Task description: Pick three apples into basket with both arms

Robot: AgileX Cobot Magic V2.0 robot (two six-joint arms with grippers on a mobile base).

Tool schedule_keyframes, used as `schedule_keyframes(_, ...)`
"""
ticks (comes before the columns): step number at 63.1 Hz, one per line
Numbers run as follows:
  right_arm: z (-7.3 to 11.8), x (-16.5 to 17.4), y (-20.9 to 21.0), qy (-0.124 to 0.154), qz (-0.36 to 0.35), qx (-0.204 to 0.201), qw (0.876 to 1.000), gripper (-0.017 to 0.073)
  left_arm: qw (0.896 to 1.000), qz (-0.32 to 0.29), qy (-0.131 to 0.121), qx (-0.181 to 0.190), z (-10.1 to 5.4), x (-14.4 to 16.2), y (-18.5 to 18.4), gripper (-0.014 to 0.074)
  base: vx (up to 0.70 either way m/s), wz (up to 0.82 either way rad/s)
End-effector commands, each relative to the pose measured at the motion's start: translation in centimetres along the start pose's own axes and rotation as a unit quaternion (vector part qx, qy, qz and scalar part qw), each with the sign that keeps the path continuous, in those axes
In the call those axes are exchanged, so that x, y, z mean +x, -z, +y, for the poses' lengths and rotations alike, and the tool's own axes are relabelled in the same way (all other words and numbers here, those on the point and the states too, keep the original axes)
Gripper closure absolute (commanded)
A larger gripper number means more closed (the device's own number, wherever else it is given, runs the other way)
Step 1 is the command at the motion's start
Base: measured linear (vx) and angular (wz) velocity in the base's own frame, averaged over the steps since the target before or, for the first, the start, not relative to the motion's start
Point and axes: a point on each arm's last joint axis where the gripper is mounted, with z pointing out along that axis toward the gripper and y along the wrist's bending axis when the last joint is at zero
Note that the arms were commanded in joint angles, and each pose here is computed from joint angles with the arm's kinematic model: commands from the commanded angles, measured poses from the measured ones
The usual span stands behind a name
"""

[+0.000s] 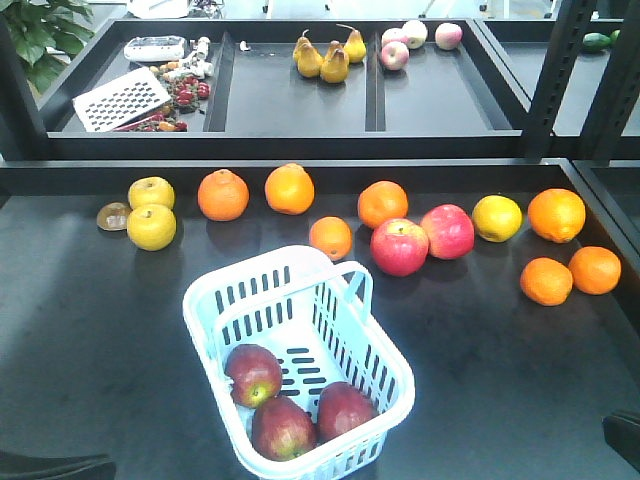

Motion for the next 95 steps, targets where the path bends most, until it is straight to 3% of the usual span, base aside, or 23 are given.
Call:
schedule_keyframes(1, -0.1, -1.3, 0.4, 0.004, -0.043, 0.003, 0.999, 0.0561, 0.999, -0.05, 0.01, -0.011, 0.1, -1.4, 0.3, 0.06, 0.0, 0.0)
schedule_keyframes(9, -0.1, -1.3, 0.4, 0.004, -0.043, 0.003, 0.999, 0.0561, 0.996, -0.08, 0.016, -0.043, 0.7, -1.9, 0.3, 0.06, 0.0, 0.0)
schedule_keyframes(23, -0.1, -1.3, 0.4, 0.004, -0.043, 0.003, 0.999, 0.0561, 0.986, -0.082, 0.107, -0.098, 2.3, 1.1, -1.1, 0.06, 0.0, 0.0)
schedule_keyframes(41, -0.1, -1.3, 0.4, 0.004, -0.043, 0.003, 0.999, 0.0561, 0.983, -0.05, 0.137, -0.111, 3.2, 7.8, -3.2, 0.06, 0.0, 0.0)
schedule_keyframes(49, -0.1, -1.3, 0.4, 0.004, -0.043, 0.003, 0.999, 0.0561, 0.982, -0.071, 0.133, -0.111, 3.3, 9.0, -3.4, 0.06, 0.0, 0.0)
schedule_keyframes(61, -0.1, -1.3, 0.4, 0.004, -0.043, 0.003, 0.999, 0.0561, 0.985, -0.102, 0.085, -0.111, 3.2, 8.7, -2.7, 0.06, 0.0, 0.0)
schedule_keyframes(67, -0.1, -1.3, 0.4, 0.004, -0.043, 0.003, 0.999, 0.0561, 0.979, -0.122, 0.09, -0.134, 3.5, 8.7, -2.0, 0.06, 0.0, 0.0)
schedule_keyframes(76, -0.1, -1.3, 0.4, 0.004, -0.043, 0.003, 0.999, 0.0561, 0.961, -0.162, 0.094, -0.203, 4.2, 8.8, -0.6, 0.06, 0.0, 0.0)
schedule_keyframes(84, -0.1, -1.3, 0.4, 0.004, -0.043, 0.003, 0.999, 0.0561, 0.94, -0.191, 0.075, -0.273, 4.7, 9.1, 0.6, 0.06, 0.0, 0.0)
schedule_keyframes(95, -0.1, -1.3, 0.4, 0.004, -0.043, 0.003, 0.999, 0.0561, 0.91, -0.229, 0.063, -0.339, 4.9, 9.3, 1.9, 0.06, 0.0, 0.0)
